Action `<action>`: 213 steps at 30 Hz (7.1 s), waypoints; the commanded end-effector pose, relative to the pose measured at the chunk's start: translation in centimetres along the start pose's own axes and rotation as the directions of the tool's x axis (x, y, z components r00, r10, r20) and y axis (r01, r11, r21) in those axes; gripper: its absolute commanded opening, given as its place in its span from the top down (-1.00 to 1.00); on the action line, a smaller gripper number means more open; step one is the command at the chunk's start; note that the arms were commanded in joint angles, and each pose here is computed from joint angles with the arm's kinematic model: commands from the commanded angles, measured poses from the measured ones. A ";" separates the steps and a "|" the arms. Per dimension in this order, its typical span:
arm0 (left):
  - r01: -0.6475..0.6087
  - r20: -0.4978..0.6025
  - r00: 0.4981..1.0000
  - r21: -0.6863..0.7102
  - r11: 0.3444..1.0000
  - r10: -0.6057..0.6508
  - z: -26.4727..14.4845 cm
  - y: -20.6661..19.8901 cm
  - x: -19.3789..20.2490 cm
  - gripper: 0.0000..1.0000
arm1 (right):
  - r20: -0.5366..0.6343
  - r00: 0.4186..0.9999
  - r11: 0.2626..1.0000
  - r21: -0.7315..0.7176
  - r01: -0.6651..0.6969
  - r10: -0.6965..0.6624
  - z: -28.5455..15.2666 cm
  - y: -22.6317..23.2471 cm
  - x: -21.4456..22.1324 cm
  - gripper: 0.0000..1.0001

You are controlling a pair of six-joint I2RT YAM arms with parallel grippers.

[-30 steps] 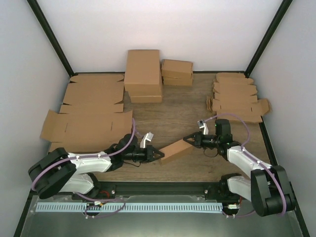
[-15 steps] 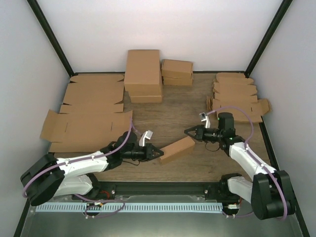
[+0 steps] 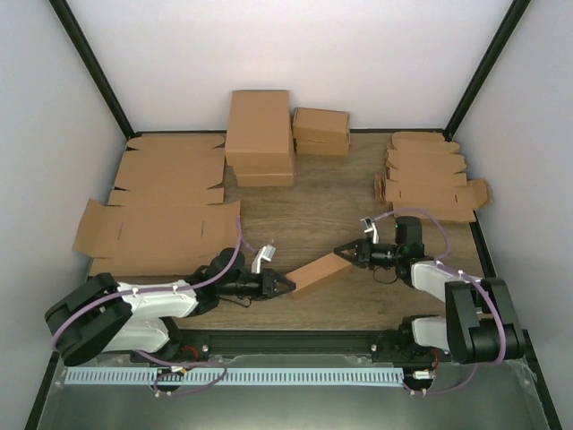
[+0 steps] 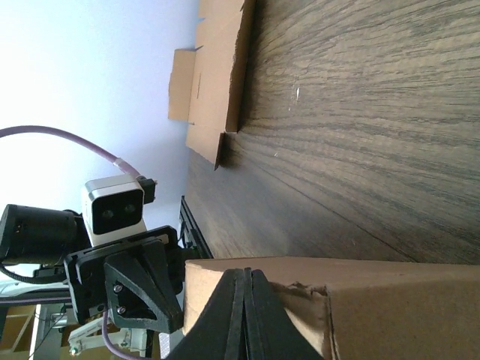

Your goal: Fold the paper box

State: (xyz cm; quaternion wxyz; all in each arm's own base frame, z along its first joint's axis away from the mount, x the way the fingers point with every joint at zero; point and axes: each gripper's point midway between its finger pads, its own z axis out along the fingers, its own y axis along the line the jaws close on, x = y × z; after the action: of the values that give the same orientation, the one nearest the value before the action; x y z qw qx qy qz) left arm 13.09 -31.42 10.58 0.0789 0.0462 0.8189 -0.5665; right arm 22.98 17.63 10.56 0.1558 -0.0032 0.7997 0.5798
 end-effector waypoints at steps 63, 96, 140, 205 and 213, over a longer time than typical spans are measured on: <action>-0.865 -0.643 0.502 -0.378 0.330 0.578 2.1 1.4 -2.3 -0.59 | 0.137 0.989 0.949 0.316 0.011 -0.057 -5.6 6.0 -3.5 -0.90; -0.584 -0.533 0.229 -0.745 -0.324 0.814 -7.8 -6.7 -10.3 0.12 | 0.218 0.959 0.924 0.297 -0.241 0.181 -7.4 11.4 -5.4 -0.99; -0.567 -0.603 -0.145 -0.599 -0.565 0.785 -7.2 -11.4 -5.6 0.21 | -0.086 0.895 0.897 -0.017 -0.442 0.439 -4.2 16.1 -3.7 -0.03; -0.601 0.129 0.489 -0.666 0.441 0.862 -14.0 -12.9 -13.2 -1.00 | 0.445 0.856 0.949 -0.038 0.312 -0.264 3.5 2.4 -46.0 0.27; -0.584 0.124 0.528 -0.665 0.466 0.840 -13.5 -11.9 -14.4 -1.00 | 0.476 0.834 0.949 0.000 0.316 -0.278 3.7 0.6 -47.4 -0.07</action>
State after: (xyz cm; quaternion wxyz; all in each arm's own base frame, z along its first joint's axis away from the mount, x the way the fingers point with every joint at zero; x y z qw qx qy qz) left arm 23.52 -22.65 28.56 0.5067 0.2501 0.8016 -0.1955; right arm 67.42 13.77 20.87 0.3920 0.0125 0.7141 0.5799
